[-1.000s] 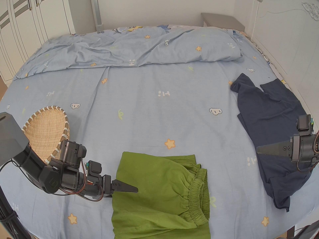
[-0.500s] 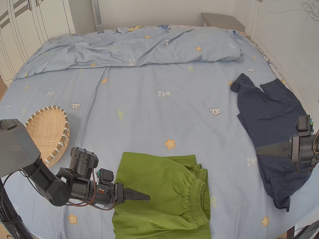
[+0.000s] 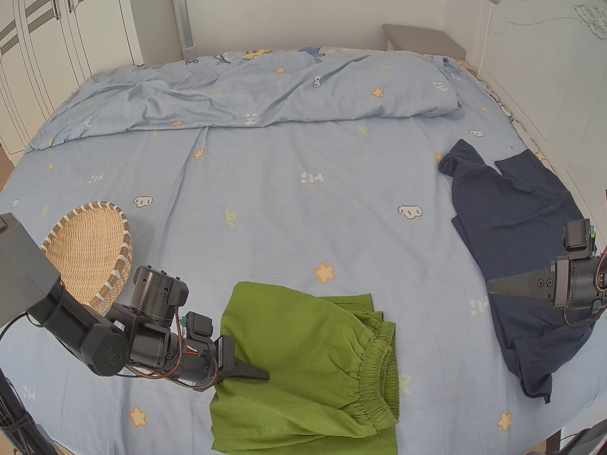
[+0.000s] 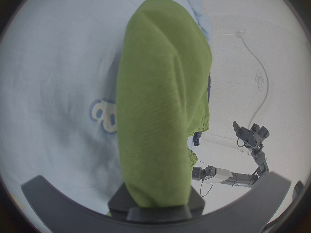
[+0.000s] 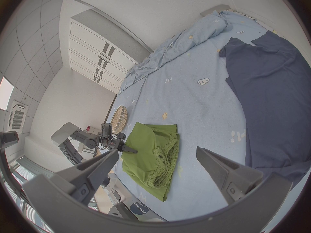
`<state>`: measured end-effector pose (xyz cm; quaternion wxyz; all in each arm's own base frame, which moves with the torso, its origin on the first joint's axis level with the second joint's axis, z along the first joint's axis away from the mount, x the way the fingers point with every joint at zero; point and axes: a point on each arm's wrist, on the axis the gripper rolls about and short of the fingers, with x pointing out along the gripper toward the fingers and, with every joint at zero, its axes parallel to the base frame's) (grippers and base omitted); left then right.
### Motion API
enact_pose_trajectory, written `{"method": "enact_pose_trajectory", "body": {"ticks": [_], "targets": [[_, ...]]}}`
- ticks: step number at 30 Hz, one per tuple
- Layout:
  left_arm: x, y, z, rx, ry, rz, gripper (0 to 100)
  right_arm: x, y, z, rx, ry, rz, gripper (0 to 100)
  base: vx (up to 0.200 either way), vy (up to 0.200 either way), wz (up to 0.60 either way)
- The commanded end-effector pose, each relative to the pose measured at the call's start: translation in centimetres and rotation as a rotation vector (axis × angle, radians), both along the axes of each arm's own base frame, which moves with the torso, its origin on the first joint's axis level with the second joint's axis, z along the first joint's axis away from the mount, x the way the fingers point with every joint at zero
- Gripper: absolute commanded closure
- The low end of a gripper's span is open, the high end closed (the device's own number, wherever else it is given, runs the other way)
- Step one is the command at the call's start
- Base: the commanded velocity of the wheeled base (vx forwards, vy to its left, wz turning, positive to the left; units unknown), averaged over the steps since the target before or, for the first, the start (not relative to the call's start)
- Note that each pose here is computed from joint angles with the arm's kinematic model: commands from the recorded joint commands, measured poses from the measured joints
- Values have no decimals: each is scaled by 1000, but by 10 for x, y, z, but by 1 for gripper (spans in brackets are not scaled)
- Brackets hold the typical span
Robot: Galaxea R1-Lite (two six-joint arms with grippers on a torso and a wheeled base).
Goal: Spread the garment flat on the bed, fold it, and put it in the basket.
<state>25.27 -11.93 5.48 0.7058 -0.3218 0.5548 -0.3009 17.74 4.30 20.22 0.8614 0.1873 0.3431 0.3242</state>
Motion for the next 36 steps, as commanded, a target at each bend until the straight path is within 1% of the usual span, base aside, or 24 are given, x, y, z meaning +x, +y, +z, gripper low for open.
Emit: {"method": "enact_pose_trajectory", "body": {"ticks": [1,3,4,8,11,12,14,17,22,29,36], "targets": [[12,3,50,20,-48,41,100,1,0,0,1,4,0,0,0,0,0],[15,6,55,35,-30,53,100,1,0,0,1,4,0,0,0,0,0],[18,11,58,57,-19,50,100,1,0,0,1,4,0,0,0,0,0],[19,24,64,102,-47,25,100,1,0,-1,0,5,2,0,0,0,0],[18,27,68,114,-46,17,100,1,0,-1,-1,5,1,0,0,0,0],[18,29,76,120,-38,16,100,1,0,-1,-1,7,1,0,0,0,0],[14,30,83,127,-39,5,100,1,1,-1,0,5,3,0,0,0,0],[9,29,87,133,-50,-19,100,1,0,-1,0,5,2,0,0,200,0],[7,28,88,133,-50,-24,100,1,1,-1,0,5,3,0,0,200,0],[-3,7,84,153,-44,-97,100,1,0,-1,-1,5,1,0,0,200,0],[-4,5,82,166,-42,-100,100,1,0,0,0,4,1,0,0,200,0]]}}
